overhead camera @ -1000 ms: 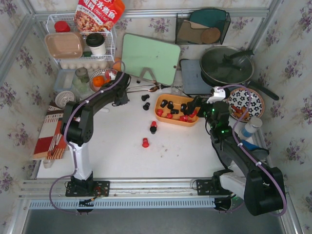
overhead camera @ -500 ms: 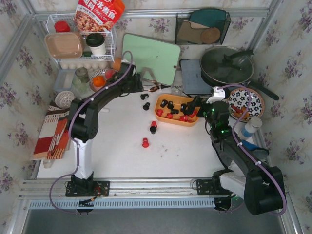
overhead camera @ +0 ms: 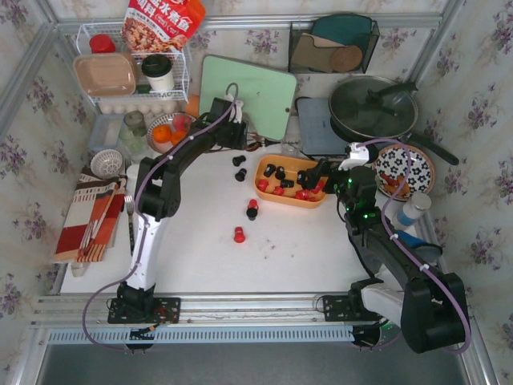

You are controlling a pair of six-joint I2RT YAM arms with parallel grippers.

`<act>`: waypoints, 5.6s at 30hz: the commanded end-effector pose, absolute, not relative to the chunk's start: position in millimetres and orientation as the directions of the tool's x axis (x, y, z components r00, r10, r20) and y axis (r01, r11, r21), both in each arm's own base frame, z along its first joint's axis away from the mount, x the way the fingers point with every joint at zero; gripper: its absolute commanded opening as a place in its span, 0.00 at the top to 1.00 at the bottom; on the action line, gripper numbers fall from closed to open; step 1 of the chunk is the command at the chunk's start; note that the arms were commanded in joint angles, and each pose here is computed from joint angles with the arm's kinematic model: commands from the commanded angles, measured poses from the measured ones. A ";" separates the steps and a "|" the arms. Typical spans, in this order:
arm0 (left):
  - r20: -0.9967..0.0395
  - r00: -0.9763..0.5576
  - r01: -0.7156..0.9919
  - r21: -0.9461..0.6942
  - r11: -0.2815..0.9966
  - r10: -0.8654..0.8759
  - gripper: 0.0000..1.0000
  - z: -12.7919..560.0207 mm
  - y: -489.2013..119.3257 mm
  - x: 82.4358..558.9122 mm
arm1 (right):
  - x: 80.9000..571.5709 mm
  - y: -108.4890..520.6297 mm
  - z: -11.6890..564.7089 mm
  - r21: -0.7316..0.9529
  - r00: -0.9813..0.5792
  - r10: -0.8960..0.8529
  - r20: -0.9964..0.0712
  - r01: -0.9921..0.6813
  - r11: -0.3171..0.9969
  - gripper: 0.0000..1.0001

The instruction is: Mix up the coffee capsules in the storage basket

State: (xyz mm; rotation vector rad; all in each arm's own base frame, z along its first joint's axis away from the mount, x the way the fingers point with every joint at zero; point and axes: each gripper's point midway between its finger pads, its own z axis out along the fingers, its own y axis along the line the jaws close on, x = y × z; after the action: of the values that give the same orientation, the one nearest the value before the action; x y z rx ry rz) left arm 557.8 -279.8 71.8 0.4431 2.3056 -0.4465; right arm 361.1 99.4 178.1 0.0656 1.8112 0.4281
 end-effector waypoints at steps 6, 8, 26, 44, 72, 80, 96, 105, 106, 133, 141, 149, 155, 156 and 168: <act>-0.639 -0.704 0.490 -0.120 0.864 0.310 0.49 39.9 -284.8 534.9 | 364.6 101.6 188.4 0.323 -0.256 0.271 -0.928 -0.193 0.926 0.00; -0.629 -0.708 0.484 -0.101 0.869 0.321 0.53 35.6 -282.4 533.6 | 364.4 102.3 187.9 0.324 -0.258 0.270 -0.928 -0.196 0.926 0.00; -0.560 -0.756 0.444 -0.057 0.894 0.339 0.62 20.9 -265.2 522.5 | 364.4 103.8 186.8 0.326 -0.265 0.269 -0.926 -0.202 0.924 0.00; -0.510 -0.804 0.361 -0.014 0.932 0.304 0.71 32.8 -245.4 509.6 | 364.6 105.0 186.7 0.328 -0.268 0.269 -0.925 -0.206 0.922 0.00; -0.762 -0.600 0.559 -0.182 0.809 0.243 0.47 136.2 -380.4 454.6 | 364.6 104.8 186.8 0.328 -0.270 0.269 -0.925 -0.206 0.922 0.00; -0.774 -0.586 0.435 -0.051 0.899 0.239 0.47 144.9 -337.2 458.9 | 364.9 105.6 184.4 0.328 -0.279 0.265 -0.923 -0.207 0.922 0.00; -0.671 -0.719 0.302 -0.069 0.951 0.180 0.52 110.4 -273.1 460.2 | 367.1 109.1 178.4 0.333 -0.308 0.260 -0.915 -0.213 0.919 0.00; -0.573 -0.803 0.271 -0.108 0.956 0.163 0.53 79.7 -272.0 463.4 | 367.6 109.9 176.0 0.334 -0.318 0.258 -0.912 -0.213 0.918 0.00; -0.569 -0.806 0.273 -0.110 0.956 0.165 0.53 77.9 -272.9 463.8 | 367.9 110.6 174.9 0.335 -0.322 0.257 -0.911 -0.215 0.918 0.00; -0.431 -0.866 0.308 -0.066 0.949 0.251 0.55 23.6 -273.4 461.0 | 368.5 107.5 173.9 0.335 -0.325 0.262 -0.909 -0.193 0.922 0.00; -0.538 -0.814 0.291 -0.056 0.955 0.217 0.70 50.6 -271.6 470.7 | 368.5 106.4 174.5 0.334 -0.322 0.264 -0.909 -0.188 0.924 0.00; -0.748 -0.629 0.449 -0.129 0.884 0.210 0.71 135.5 -324.3 460.2 | 368.3 106.4 174.7 0.334 -0.323 0.264 -0.909 -0.188 0.923 0.00; -0.801 -0.547 0.543 -0.118 0.831 0.244 0.70 154.0 -365.5 444.4 | 367.9 105.8 174.8 0.335 -0.323 0.265 -0.909 -0.185 0.924 0.00; -0.805 -0.544 0.553 -0.130 0.823 0.239 0.70 153.8 -372.2 442.4 | 368.0 105.8 174.6 0.335 -0.323 0.265 -0.909 -0.184 0.924 0.00; -0.838 -0.528 0.652 -0.296 0.698 0.137 0.68 135.0 -450.3 426.7 | 368.3 104.7 175.9 0.335 -0.318 0.268 -0.909 -0.178 0.925 0.00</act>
State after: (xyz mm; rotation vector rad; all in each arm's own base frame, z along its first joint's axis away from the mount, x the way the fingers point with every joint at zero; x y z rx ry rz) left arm 420.7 -423.8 122.3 0.6498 2.1449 -0.5958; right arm 366.8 105.6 170.9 0.0553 1.8585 0.4488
